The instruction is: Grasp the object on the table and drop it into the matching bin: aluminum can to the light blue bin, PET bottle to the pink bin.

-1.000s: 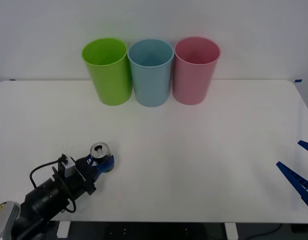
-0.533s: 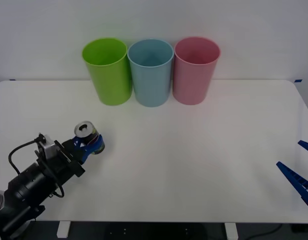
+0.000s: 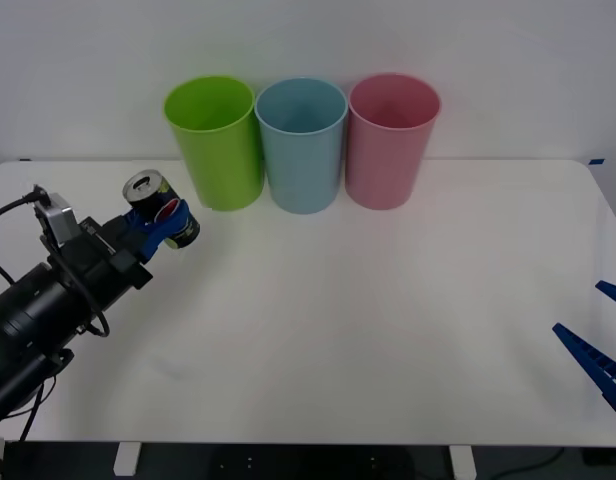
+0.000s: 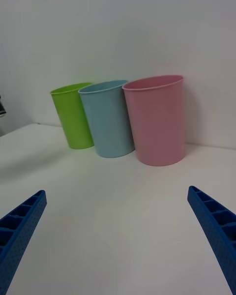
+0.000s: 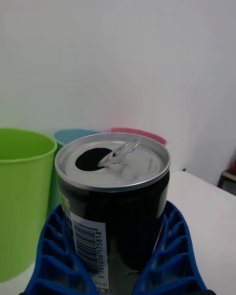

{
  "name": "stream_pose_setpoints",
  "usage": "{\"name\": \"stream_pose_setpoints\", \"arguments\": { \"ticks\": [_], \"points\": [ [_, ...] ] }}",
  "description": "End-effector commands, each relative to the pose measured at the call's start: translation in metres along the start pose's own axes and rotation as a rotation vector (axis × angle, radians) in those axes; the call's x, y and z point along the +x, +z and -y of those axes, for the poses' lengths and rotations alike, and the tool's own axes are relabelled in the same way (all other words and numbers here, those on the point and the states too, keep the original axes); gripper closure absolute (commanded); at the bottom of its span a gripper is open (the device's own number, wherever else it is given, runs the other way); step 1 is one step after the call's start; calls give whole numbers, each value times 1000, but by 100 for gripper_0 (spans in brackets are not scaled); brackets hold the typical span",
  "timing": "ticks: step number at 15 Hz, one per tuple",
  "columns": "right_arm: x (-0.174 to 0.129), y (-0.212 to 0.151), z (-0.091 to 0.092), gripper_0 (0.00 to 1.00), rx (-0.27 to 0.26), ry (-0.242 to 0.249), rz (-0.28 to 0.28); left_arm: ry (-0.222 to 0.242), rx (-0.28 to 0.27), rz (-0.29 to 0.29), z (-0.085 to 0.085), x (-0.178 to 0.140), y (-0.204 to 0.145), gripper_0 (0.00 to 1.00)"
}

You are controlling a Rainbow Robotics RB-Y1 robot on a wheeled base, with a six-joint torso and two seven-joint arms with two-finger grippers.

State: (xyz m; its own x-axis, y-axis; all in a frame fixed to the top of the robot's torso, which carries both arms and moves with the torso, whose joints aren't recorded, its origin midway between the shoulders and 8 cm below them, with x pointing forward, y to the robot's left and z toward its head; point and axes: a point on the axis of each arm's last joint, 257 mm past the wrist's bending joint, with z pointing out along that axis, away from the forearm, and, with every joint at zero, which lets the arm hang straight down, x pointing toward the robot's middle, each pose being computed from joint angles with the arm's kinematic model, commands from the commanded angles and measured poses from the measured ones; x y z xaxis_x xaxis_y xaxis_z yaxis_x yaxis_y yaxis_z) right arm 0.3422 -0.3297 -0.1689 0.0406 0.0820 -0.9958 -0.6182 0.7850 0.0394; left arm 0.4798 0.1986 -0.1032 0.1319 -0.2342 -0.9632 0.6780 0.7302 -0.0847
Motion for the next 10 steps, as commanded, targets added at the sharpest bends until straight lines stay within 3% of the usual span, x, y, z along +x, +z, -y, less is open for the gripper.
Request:
{"name": "stream_pose_setpoints", "arguments": {
  "ticks": [1,3,10],
  "points": [
    [0,0,0,0,0,0,0,-27,-6,19,-9,-21,18,100],
    [0,0,0,0,0,0,0,-21,-26,36,-18,-37,34,100],
    [0,0,0,0,0,0,0,-67,-62,36,-28,-81,102,100]
  ]
}}
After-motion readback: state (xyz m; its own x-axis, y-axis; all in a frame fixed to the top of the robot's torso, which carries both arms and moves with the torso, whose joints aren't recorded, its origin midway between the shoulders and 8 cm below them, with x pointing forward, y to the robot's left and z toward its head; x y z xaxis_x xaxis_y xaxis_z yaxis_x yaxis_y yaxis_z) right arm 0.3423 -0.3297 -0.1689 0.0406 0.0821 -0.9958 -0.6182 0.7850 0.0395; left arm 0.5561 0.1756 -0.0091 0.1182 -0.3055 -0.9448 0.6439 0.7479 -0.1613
